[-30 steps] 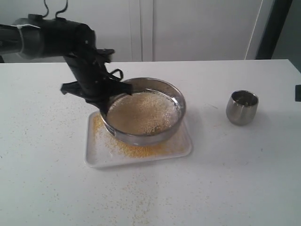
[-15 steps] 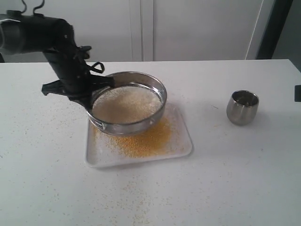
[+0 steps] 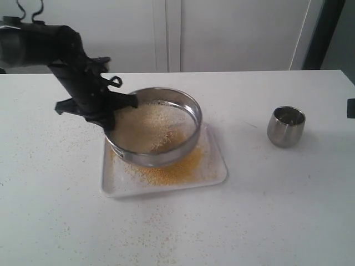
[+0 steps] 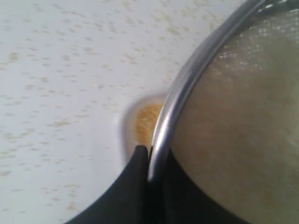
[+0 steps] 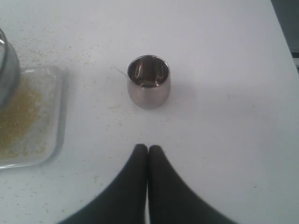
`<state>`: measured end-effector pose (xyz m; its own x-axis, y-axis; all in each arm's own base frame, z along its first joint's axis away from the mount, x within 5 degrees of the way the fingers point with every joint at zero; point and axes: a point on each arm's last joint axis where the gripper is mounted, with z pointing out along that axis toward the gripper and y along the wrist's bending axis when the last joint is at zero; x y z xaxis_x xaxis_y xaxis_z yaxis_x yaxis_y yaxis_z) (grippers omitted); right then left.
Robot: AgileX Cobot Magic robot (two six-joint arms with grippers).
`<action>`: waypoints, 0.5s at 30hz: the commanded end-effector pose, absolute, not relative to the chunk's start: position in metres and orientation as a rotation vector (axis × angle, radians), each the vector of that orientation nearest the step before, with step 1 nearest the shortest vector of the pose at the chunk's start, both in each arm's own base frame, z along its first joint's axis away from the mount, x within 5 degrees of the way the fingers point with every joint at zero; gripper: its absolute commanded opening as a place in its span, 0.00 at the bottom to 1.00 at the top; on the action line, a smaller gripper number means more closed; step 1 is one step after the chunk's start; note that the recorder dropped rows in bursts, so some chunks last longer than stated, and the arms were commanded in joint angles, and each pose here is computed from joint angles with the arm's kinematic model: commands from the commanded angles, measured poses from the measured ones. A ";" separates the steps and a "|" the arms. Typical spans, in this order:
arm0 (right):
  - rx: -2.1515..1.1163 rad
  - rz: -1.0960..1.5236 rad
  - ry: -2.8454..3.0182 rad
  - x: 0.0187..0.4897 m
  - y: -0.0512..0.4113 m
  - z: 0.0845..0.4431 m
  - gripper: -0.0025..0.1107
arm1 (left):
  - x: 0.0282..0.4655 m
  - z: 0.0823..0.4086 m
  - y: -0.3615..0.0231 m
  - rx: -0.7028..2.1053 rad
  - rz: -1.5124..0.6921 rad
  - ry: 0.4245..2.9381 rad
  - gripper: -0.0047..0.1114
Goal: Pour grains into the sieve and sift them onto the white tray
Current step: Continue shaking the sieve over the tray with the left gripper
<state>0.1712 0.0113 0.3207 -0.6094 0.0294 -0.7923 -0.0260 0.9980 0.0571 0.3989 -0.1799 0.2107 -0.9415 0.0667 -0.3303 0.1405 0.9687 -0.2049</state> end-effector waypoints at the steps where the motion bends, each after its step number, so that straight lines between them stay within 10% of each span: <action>1: 0.008 0.076 2.217 0.171 0.011 0.320 0.02 | 0.387 0.224 -0.197 0.301 -0.266 2.775 0.04; 3: 0.008 0.076 2.217 0.171 0.011 0.320 0.02 | 0.396 0.228 -0.152 -0.013 -0.146 2.857 0.04; 6: 0.008 0.076 2.217 0.171 0.011 0.320 0.02 | 0.386 0.219 -0.203 0.217 -0.604 2.737 0.04; 10: 0.008 0.076 2.219 0.171 0.011 0.320 0.02 | 0.394 0.220 -0.176 0.103 -0.268 2.815 0.04; 12: 0.008 0.076 2.219 0.171 0.011 0.320 0.02 | 0.398 0.216 -0.172 -0.094 -0.437 2.801 0.04; 15: 0.008 0.076 2.219 0.171 0.011 0.320 0.02 | 0.377 0.198 -0.233 0.386 -0.523 2.748 0.04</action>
<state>0.1712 0.0113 0.3207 -0.6094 0.0294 -0.7923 -0.0260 0.9980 0.0571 0.3975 -0.1942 0.1956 -0.9267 0.0963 -0.3632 0.2022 0.9425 -0.2660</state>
